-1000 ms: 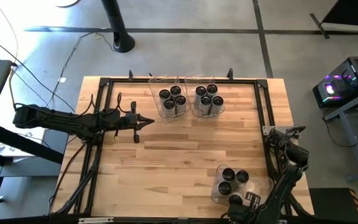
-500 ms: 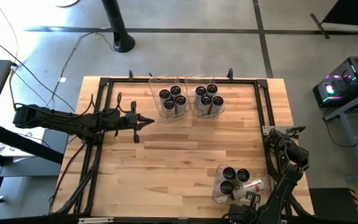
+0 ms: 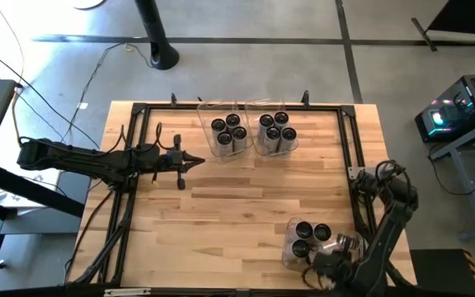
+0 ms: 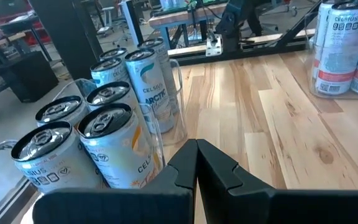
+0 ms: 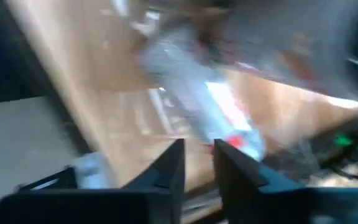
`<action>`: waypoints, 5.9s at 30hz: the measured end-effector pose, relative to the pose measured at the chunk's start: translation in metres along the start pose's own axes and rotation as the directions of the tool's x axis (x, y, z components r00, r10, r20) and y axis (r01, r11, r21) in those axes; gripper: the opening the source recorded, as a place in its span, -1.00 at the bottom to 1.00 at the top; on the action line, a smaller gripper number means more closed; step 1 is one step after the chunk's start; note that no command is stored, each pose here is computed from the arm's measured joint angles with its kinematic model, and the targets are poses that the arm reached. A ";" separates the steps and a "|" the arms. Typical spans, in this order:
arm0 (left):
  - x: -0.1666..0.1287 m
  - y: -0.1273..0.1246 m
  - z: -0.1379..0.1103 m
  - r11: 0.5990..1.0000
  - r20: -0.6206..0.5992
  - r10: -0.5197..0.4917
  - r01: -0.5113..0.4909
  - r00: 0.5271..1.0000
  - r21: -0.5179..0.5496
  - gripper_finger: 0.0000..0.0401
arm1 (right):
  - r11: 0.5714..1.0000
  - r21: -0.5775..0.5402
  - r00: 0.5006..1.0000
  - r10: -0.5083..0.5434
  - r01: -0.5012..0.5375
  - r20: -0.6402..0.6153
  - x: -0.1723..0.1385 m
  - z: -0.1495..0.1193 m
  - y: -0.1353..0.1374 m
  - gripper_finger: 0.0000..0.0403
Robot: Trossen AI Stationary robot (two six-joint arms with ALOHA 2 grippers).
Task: Sort soda cans
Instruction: Remove the white-pink soda can from the bottom right transparent bin
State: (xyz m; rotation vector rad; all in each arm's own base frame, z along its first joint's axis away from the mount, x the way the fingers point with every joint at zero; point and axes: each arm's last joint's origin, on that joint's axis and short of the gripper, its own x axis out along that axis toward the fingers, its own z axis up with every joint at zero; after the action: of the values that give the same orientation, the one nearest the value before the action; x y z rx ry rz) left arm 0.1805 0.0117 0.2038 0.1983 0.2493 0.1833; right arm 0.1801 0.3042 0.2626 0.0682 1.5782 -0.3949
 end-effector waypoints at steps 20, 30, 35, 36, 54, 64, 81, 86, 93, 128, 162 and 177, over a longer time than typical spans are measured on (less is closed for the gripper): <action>0.000 0.000 -0.001 0.999 -0.014 -0.002 0.001 1.000 -0.041 -1.00 | 0.971 -0.232 0.991 0.085 -0.060 0.100 0.083 -0.015 -0.047 0.41; 0.000 0.000 -0.001 0.999 -0.015 0.001 -0.001 1.000 -0.048 -1.00 | 0.973 -0.231 0.996 0.019 0.001 0.083 0.059 -0.015 -0.049 0.41; 0.000 0.000 -0.001 0.999 -0.015 0.001 -0.002 1.000 -0.048 -1.00 | 0.975 -0.221 0.990 0.015 0.016 0.137 0.038 -0.014 -0.050 0.41; 0.000 0.000 -0.001 0.999 -0.014 0.001 -0.002 1.000 -0.048 -1.00 | 0.978 -0.210 0.990 0.017 0.013 0.142 0.034 -0.014 -0.050 0.41; 0.000 0.000 -0.002 0.999 -0.018 0.001 -0.001 1.000 -0.042 -1.00 | 0.970 -0.237 0.991 0.085 -0.059 0.099 0.073 -0.051 -0.039 0.40; 0.000 0.000 -0.002 0.999 -0.019 0.000 -0.001 1.000 -0.040 -1.00 | 0.938 -0.345 0.992 0.071 -0.032 0.100 0.101 -0.052 -0.047 0.41; 0.000 0.000 -0.003 0.999 -0.031 -0.002 0.001 1.000 -0.040 -1.00 | 0.946 -0.317 0.987 0.110 -0.068 0.116 0.106 -0.052 -0.044 0.41; 0.000 0.000 -0.003 0.999 -0.030 -0.002 0.001 1.000 -0.039 -1.00 | 0.961 -0.269 0.985 0.104 -0.063 0.138 0.106 -0.052 -0.045 0.41; 0.000 0.000 -0.003 0.999 -0.030 -0.002 0.001 1.000 -0.039 -1.00 | 0.966 -0.246 0.984 0.115 -0.079 0.138 0.107 -0.051 -0.044 0.48; 0.000 0.000 -0.003 0.999 -0.035 -0.003 0.002 0.999 -0.037 -1.00 | 0.971 -0.179 0.985 0.167 -0.158 0.039 0.119 -0.006 -0.047 0.52; 0.000 0.001 0.007 0.999 -0.010 -0.003 0.003 1.000 -0.048 -1.00 | 0.977 0.024 0.968 0.207 -0.212 0.141 -0.027 0.005 -0.048 0.16; 0.001 -0.020 0.044 0.911 0.436 -0.412 0.343 0.800 0.231 -0.85 | 0.980 0.044 0.573 0.078 -0.196 0.816 -0.043 -0.026 -0.041 0.16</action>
State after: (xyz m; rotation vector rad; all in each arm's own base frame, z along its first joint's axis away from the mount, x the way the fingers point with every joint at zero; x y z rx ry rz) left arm 0.1963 -0.0152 0.2411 0.3227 -0.1969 -0.2883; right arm 0.1456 0.2817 0.3133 0.0929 0.6064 -0.3313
